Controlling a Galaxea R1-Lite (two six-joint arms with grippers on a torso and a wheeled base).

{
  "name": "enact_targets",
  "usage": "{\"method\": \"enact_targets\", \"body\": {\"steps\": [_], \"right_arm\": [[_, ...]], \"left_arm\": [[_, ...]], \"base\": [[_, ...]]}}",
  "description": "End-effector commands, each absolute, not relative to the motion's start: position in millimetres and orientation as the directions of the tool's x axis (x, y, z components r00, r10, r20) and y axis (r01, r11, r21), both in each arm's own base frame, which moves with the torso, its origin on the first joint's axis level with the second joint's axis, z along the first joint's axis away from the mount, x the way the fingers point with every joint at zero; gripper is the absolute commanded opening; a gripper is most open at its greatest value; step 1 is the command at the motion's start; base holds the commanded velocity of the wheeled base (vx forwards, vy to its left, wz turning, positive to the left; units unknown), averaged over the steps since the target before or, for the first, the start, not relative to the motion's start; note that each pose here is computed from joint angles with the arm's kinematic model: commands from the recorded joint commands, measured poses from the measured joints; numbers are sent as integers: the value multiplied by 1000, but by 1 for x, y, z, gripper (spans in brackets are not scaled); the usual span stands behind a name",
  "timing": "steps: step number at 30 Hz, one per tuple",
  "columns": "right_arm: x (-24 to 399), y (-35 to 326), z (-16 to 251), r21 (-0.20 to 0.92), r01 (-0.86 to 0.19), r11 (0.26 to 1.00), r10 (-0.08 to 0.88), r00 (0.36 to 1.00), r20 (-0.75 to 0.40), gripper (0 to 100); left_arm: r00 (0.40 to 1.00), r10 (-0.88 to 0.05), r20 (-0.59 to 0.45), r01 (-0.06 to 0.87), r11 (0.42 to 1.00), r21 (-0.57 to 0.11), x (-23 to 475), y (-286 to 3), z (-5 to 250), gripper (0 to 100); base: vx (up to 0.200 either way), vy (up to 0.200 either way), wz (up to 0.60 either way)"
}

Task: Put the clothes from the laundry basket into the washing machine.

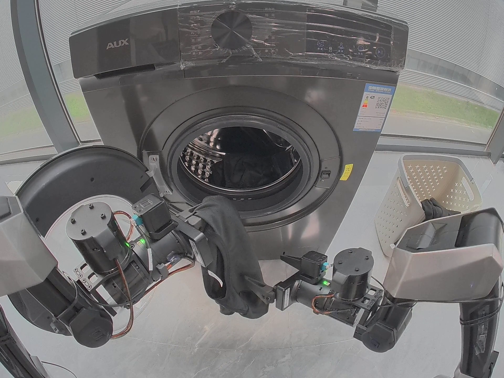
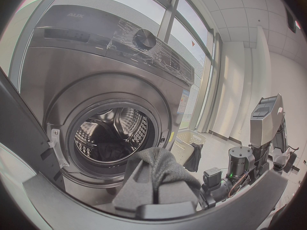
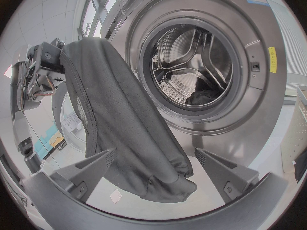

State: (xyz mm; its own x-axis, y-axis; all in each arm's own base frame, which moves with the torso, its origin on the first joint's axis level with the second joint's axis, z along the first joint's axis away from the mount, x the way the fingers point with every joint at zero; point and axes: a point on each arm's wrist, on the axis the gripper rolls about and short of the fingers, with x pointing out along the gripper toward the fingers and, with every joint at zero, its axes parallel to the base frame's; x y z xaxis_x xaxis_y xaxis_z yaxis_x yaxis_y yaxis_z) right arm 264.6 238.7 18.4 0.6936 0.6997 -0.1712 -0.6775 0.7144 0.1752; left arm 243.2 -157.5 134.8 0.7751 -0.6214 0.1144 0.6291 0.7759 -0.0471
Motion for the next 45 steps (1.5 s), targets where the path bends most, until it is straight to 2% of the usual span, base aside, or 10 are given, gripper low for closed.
{"method": "enact_targets", "body": {"steps": [1, 7, 12, 22, 29, 30, 32, 37, 38, 45], "right_arm": [[268, 256, 7, 175, -696, 696, 718, 676, -165, 100], [281, 274, -4, 173, -706, 687, 726, 676, -122, 100], [286, 284, -7, 175, -716, 676, 735, 672, -92, 100], [285, 304, -19, 183, -738, 650, 757, 649, -72, 100], [303, 306, -18, 183, -690, 700, 705, 709, -25, 100], [303, 306, -18, 183, -688, 703, 703, 711, -25, 0], [304, 305, -18, 183, -684, 706, 699, 714, -25, 0], [316, 291, -15, 180, -615, 767, 628, 778, -20, 0], [324, 279, -13, 184, -582, 792, 595, 803, -26, 0], [336, 238, 28, 198, -496, 846, 502, 865, 20, 0]], "left_arm": [[764, -634, 117, 642, 765, -45, 241, -162, 134, 0], [754, -643, 134, 653, 756, -44, 238, -166, 139, 0], [742, -644, 186, 661, 749, -41, 231, -162, 154, 0], [715, -675, 183, 691, 722, -39, 223, -169, 154, 0], [711, -679, 183, 696, 717, -40, 222, -170, 154, 0], [711, -679, 182, 696, 717, -41, 222, -170, 153, 0], [712, -679, 179, 695, 718, -41, 222, -170, 153, 0], [738, -658, 150, 669, 742, -36, 227, -163, 146, 0], [764, -632, 132, 641, 767, -35, 233, -154, 142, 0], [794, -603, 79, 607, 794, -40, 241, -145, 128, 0]], "base": [[0, 0, 0], [0, 0, 0], [0, 0, 0], [0, 0, 0], [0, 0, 0], [0, 0, 0], [0, 0, 0], [0, 0, 0], [0, 0, 0], [0, 0, 0]]}}
